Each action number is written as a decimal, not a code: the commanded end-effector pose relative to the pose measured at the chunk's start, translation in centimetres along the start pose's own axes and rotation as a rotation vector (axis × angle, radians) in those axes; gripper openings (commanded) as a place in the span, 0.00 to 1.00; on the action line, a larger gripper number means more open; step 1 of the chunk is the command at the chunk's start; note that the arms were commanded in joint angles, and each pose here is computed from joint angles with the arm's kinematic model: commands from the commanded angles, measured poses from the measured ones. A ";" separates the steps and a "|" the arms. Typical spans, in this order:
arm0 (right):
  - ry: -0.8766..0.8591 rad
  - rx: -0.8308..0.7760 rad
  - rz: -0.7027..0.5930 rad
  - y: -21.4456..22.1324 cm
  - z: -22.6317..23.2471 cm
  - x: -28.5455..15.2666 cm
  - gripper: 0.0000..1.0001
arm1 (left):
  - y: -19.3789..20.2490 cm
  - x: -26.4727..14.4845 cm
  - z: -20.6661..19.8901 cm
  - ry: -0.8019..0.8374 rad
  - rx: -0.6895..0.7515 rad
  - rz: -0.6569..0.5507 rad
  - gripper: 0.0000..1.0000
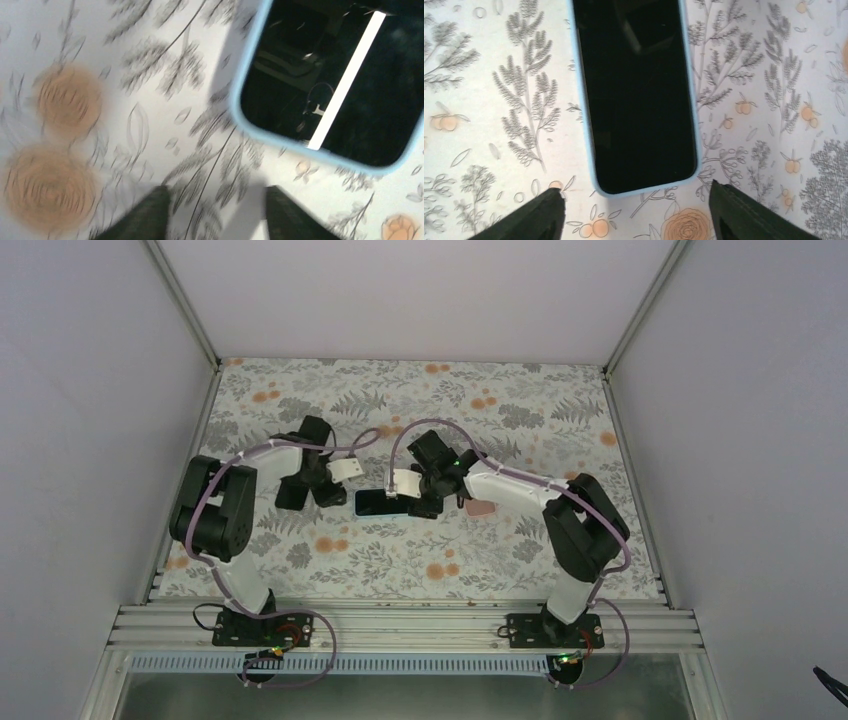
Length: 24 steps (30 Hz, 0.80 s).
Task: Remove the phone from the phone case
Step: Adjust the phone at the center of the board.
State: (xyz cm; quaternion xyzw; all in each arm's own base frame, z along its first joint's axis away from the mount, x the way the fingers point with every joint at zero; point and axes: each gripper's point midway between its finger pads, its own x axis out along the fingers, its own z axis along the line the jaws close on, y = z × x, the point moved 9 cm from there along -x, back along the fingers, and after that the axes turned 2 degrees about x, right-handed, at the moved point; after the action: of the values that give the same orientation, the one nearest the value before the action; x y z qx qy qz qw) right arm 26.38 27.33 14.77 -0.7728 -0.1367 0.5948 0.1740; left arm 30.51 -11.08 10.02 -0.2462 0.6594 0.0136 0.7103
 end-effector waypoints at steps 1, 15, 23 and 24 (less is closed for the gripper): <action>-0.164 -0.108 0.026 0.3 1.2 -0.6 0.87 | 3.1 -0.4 0.2 0.063 -0.121 0.113 0.70; -0.252 -0.139 0.095 -0.8 -0.5 5.0 1.00 | 0.0 -6.6 1.8 -0.011 -0.202 -0.102 1.00; -0.205 -0.143 0.078 -1.7 -1.5 5.2 1.00 | 0.0 -7.7 1.7 -0.037 -0.198 -0.127 1.00; -0.200 -0.148 0.076 -1.7 -1.5 5.2 1.00 | 0.0 -7.8 1.7 -0.036 -0.196 -0.132 1.00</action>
State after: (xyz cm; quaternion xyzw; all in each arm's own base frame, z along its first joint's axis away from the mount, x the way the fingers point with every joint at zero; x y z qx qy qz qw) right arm 28.58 30.56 11.08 -0.7180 -0.1633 0.6719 0.0794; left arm 31.29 -8.27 16.48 -0.3413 0.6265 0.0449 0.6993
